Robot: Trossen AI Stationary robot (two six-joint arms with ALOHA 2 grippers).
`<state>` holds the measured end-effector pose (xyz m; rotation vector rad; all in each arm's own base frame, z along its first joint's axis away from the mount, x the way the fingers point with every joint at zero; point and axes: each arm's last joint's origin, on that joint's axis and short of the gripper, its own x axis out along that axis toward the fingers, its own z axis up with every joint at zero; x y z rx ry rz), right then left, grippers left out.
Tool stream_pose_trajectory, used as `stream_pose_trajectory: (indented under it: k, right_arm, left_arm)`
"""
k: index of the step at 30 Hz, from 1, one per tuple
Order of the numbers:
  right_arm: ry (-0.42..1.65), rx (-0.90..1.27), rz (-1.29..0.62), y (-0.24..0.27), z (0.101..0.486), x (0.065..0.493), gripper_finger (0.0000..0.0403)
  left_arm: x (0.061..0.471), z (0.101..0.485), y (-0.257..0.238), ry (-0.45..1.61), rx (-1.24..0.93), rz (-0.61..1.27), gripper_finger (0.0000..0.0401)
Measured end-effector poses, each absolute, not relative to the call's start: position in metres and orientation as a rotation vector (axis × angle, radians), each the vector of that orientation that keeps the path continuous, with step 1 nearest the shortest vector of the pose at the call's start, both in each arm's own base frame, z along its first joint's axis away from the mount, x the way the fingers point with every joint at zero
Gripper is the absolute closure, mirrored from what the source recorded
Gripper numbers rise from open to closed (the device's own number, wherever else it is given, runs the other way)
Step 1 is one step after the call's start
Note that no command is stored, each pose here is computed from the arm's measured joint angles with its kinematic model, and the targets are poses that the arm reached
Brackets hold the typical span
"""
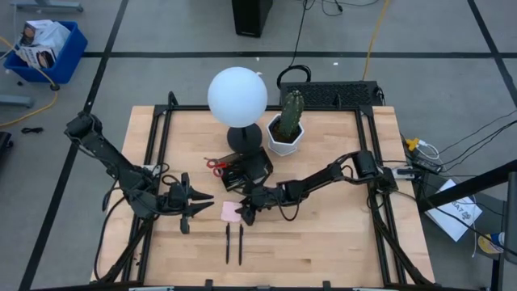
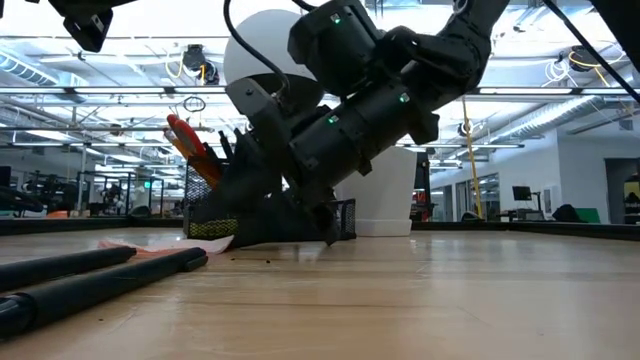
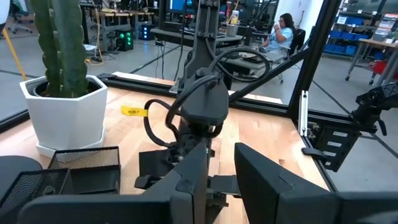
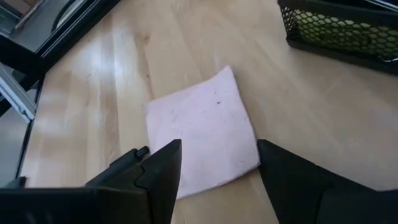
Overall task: Pick and place office supplies into organizer
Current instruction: Put the pink sticky note into the desk organizer
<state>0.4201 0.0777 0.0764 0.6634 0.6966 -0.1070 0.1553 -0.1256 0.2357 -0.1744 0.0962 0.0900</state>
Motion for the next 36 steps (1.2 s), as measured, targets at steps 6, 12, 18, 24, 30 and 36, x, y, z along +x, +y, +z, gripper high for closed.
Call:
stream_pose_trajectory:
  k: [6, 12, 18, 24, 30, 36]
  right_arm:
    - [0.754, 0.672, -0.114, 0.078, 0.072, 0.417, 0.0225]
    - [0.760, 0.626, -0.093, 0.078, 0.072, 0.416, 0.0303]
    - [0.750, 0.578, -0.070, 0.079, 0.072, 0.417, 0.0395]
    - [0.697, 0.539, -0.052, 0.082, 0.078, 0.419, 0.0400]
    - [0.682, 0.496, -0.036, 0.085, 0.100, 0.415, 0.0401]
    - [0.621, 0.384, -0.091, 0.089, 0.137, 0.408, 0.0402]
  left_arm:
    - [0.155, 0.236, -0.126, 0.096, -0.175, 0.090, 0.0313]
    - [0.155, 0.236, -0.126, 0.097, -0.177, 0.090, 0.0313]
    - [0.155, 0.235, -0.126, 0.098, -0.173, 0.090, 0.0313]
    - [0.155, 0.235, -0.126, 0.101, -0.174, 0.090, 0.0313]
    - [0.155, 0.234, -0.126, 0.106, -0.170, 0.090, 0.0313]
    - [0.155, 0.232, -0.125, 0.123, -0.170, 0.093, 0.0313]
